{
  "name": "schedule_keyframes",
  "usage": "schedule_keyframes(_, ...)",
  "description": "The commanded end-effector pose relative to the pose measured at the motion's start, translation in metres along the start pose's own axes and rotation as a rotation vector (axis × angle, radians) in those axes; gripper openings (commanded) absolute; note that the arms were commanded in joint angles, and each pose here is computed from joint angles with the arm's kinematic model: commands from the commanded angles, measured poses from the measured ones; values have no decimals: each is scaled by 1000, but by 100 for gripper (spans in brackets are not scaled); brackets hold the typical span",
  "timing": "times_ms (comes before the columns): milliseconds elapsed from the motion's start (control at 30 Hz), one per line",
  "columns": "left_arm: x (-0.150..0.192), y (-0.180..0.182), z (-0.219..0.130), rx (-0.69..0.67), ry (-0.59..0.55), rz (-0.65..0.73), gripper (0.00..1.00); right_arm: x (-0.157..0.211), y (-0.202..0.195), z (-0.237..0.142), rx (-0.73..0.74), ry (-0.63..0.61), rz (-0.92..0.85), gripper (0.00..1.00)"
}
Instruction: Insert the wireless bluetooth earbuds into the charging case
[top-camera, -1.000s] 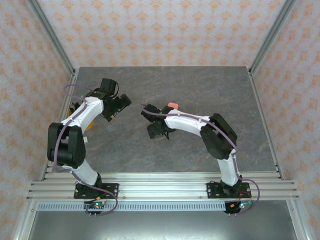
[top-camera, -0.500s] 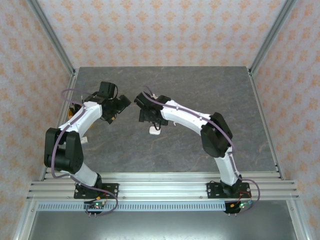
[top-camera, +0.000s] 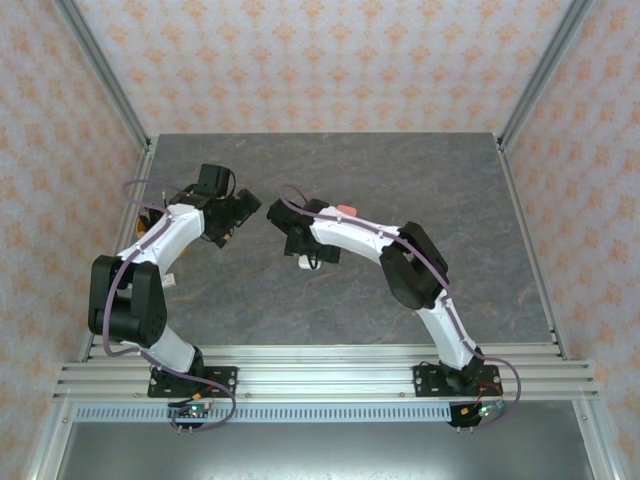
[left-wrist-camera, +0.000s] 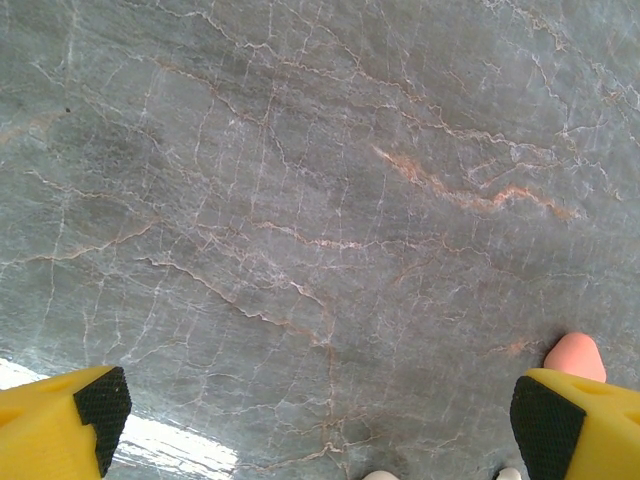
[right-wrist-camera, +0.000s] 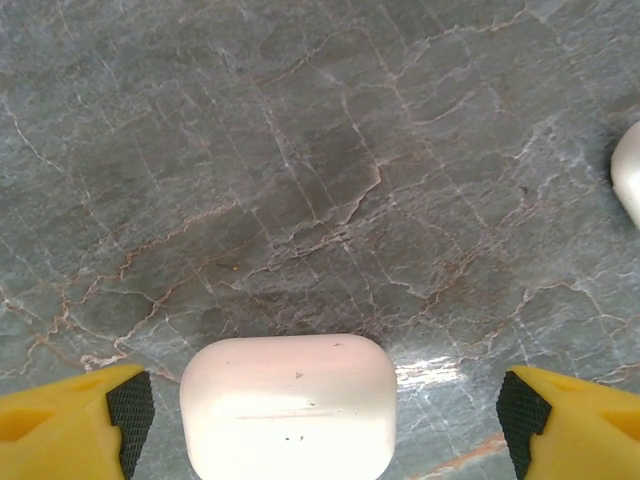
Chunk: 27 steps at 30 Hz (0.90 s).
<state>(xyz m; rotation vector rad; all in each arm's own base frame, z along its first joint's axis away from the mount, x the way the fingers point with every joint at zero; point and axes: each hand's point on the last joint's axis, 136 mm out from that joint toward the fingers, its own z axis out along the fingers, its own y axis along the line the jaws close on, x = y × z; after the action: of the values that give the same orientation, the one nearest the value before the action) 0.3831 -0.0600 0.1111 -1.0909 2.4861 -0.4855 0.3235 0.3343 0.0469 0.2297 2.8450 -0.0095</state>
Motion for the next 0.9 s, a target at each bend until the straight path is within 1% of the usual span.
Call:
schedule_keyframes(0, -3, 5, 1, -2, -15, -17, 100, 4, 4, 3, -6, -31, -25, 90)
schedule_keyframes(367, -1, 6, 0, 5, -18, -21, 100, 11, -3, 19, 27, -62, -21, 89)
schedule_keyframes(667, -1, 8, -1, 8, -22, -25, 100, 15, -4, 26, 51, -99, -2, 86)
schedule_keyframes(867, 1, 10, 1, 5, -18, -23, 100, 21, -1, 33, 52, -100, 18, 84)
